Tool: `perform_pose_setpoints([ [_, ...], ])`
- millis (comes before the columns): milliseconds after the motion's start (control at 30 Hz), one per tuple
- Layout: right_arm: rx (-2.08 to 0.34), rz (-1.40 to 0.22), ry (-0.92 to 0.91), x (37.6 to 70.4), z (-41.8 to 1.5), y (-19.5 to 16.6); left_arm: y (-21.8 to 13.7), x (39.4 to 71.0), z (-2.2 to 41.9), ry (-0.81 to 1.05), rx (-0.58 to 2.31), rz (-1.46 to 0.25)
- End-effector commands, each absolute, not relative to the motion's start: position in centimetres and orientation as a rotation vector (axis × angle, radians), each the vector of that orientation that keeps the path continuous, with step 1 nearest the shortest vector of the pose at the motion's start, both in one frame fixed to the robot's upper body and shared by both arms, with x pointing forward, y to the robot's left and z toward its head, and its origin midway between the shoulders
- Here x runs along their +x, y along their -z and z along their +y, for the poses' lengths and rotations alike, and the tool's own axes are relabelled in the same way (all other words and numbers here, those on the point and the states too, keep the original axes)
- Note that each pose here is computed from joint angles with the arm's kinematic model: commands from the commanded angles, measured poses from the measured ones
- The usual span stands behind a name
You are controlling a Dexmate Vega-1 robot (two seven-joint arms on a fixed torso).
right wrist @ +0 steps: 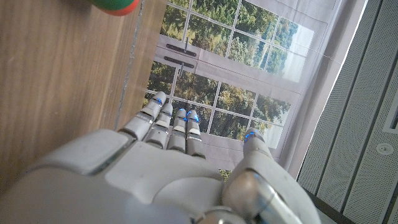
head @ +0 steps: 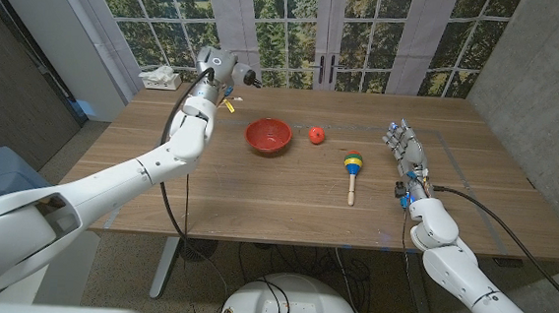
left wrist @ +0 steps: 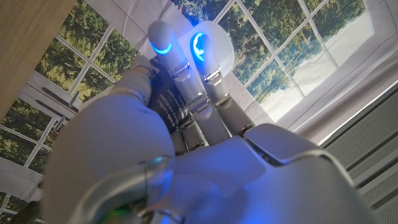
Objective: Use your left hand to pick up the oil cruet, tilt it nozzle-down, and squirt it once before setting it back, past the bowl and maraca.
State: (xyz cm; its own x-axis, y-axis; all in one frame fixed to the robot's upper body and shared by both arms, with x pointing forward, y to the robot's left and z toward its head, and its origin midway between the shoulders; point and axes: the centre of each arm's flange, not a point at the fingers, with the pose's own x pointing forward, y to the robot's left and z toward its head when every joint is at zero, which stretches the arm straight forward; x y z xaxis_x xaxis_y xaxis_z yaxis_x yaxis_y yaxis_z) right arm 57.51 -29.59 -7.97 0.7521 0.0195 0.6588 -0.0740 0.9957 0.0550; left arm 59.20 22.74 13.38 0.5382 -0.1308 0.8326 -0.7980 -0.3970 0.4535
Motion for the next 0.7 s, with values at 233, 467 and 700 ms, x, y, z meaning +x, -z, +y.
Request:
perform_pose_setpoints([
  [233, 0.091, -0.716, -0.061, 58.1, -29.5, 8.0, -13.3, 59.4, 21.5, -0.925, 2.097, -0.78],
  [467, 0.092, -0.716, -0.07, 58.5, -29.4, 7.8, -13.0, 59.7, 21.9, -0.935, 2.184, -0.747],
  [700, 0.088, -0.714, -0.077, 58.8, -29.3, 7.5, -12.8, 60.1, 21.9, -0.884, 2.298, -0.735],
])
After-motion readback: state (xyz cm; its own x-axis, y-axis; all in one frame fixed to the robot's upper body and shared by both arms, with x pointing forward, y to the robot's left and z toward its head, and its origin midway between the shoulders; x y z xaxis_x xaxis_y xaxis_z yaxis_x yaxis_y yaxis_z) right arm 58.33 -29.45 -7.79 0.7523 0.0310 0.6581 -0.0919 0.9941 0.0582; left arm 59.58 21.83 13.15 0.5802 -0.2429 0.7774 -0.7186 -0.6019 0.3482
